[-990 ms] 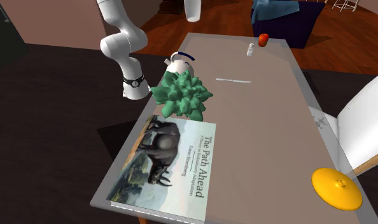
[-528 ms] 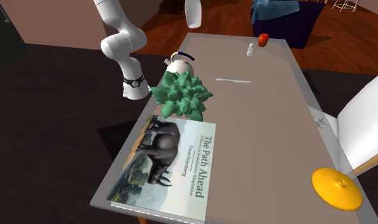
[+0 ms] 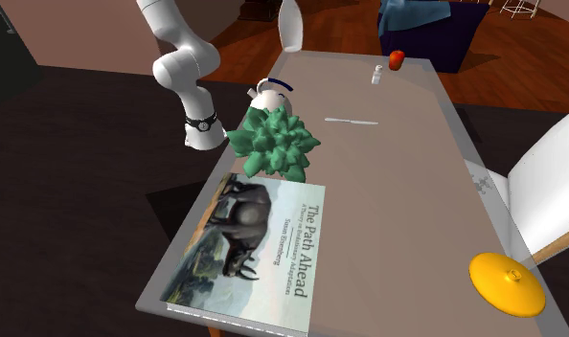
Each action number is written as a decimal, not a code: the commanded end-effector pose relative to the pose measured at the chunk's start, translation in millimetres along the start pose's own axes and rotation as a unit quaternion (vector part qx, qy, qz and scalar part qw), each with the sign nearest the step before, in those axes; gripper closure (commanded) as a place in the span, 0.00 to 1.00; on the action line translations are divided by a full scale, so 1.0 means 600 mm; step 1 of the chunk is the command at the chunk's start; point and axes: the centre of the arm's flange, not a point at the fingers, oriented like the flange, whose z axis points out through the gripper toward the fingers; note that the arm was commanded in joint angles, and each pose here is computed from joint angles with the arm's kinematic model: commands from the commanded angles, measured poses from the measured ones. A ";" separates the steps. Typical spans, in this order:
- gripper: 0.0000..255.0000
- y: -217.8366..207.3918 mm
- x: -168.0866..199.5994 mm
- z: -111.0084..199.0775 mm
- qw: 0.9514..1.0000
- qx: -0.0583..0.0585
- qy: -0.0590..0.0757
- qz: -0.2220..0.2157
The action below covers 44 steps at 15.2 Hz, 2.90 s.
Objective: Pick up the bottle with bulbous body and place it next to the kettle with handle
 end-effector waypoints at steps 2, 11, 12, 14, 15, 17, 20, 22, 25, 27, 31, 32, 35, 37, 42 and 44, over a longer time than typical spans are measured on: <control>1.00 -0.001 -0.002 0.028 1.000 0.000 0.000 0.000; 1.00 0.001 -0.010 0.107 1.000 0.000 0.000 0.000; 1.00 0.001 -0.011 0.115 1.000 0.000 0.000 0.000; 1.00 0.002 -0.012 0.133 1.000 0.000 0.000 0.000; 1.00 0.002 -0.013 0.142 1.000 0.000 0.000 0.000; 1.00 0.003 -0.015 0.159 1.000 0.000 0.000 0.000; 1.00 0.003 -0.017 0.185 1.000 0.000 0.000 0.000; 1.00 0.004 -0.019 0.203 1.000 0.000 0.000 0.000; 1.00 0.005 -0.021 0.229 1.000 0.000 0.000 0.000; 1.00 0.005 -0.023 0.247 1.000 0.000 0.000 0.000; 1.00 0.006 -0.026 0.282 1.000 0.000 0.000 0.000; 1.00 0.006 -0.027 0.291 1.000 0.000 0.000 0.000; 1.00 0.007 -0.029 0.317 1.000 0.000 0.000 0.000; 1.00 0.008 -0.031 0.334 1.000 0.000 0.000 0.000; 1.00 0.008 -0.033 0.356 1.000 0.000 0.000 0.000; 1.00 0.008 -0.033 0.356 1.000 0.000 0.000 0.000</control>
